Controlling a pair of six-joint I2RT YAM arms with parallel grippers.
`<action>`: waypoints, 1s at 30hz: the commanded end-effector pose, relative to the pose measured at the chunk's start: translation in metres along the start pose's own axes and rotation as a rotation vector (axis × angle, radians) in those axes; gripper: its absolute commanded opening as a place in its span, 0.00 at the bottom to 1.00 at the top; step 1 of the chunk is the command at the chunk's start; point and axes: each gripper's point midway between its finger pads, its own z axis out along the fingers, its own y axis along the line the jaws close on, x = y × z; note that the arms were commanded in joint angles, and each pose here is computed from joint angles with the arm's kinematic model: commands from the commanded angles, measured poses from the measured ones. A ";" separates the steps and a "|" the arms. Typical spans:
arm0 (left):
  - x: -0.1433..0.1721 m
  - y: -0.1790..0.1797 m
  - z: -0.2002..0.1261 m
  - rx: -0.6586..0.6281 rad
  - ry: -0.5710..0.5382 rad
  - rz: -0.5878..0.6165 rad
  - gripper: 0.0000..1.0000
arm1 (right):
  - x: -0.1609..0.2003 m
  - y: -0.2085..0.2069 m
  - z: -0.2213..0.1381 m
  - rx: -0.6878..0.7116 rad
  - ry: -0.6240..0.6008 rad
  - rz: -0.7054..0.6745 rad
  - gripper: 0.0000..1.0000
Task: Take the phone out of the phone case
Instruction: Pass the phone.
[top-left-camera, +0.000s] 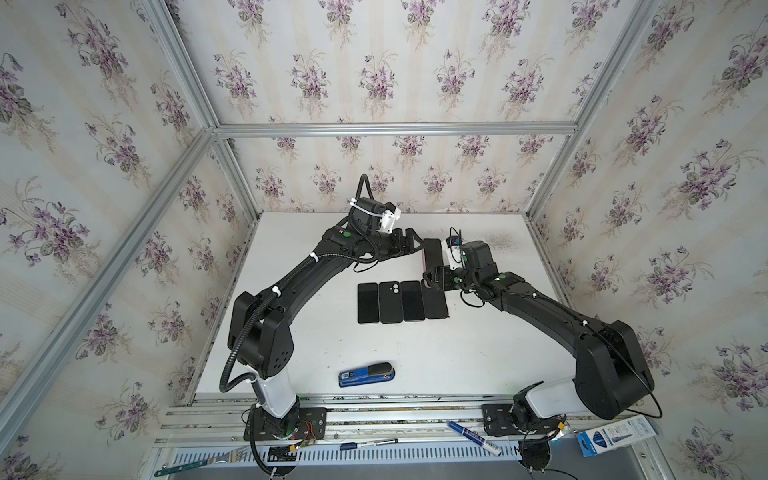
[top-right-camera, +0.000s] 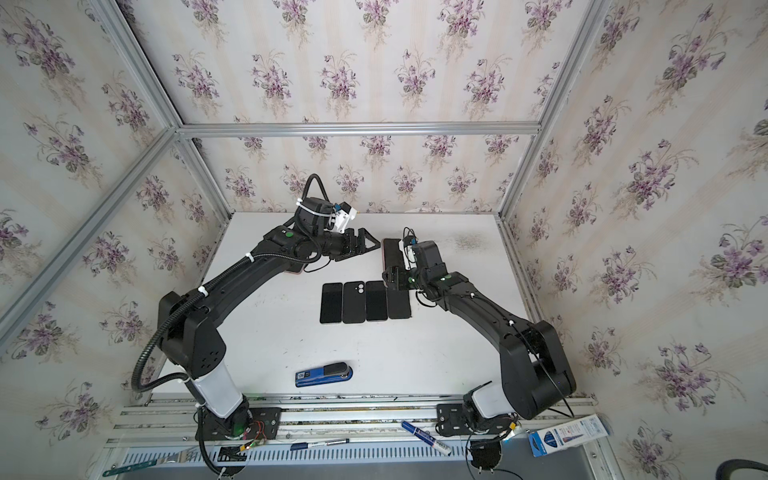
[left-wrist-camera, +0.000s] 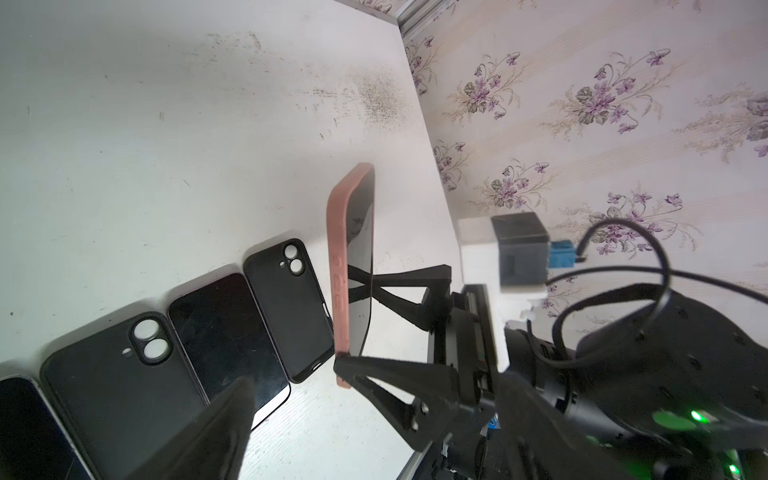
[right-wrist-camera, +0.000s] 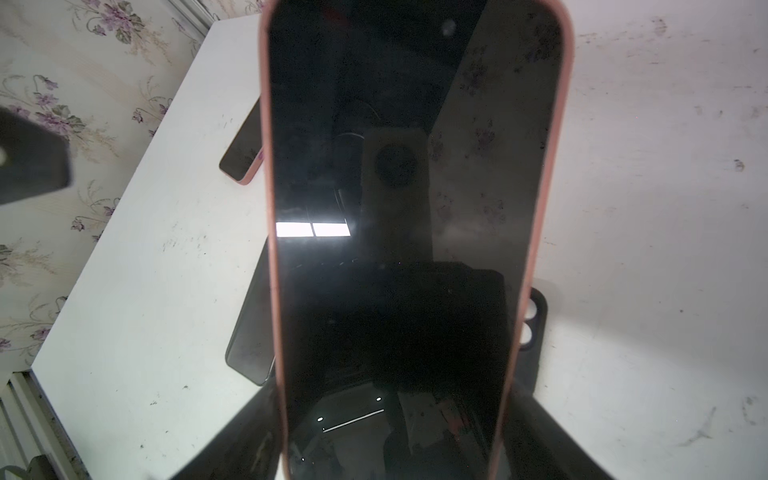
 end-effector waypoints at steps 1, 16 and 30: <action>0.003 -0.001 0.002 0.018 0.018 -0.022 0.90 | -0.018 0.017 -0.006 -0.033 -0.072 -0.044 0.35; 0.004 0.016 0.006 -0.006 0.030 -0.064 0.56 | -0.010 0.051 -0.012 -0.093 -0.052 -0.117 0.30; 0.008 0.023 0.009 -0.008 0.048 -0.077 0.27 | -0.004 0.072 -0.015 -0.137 -0.045 -0.170 0.25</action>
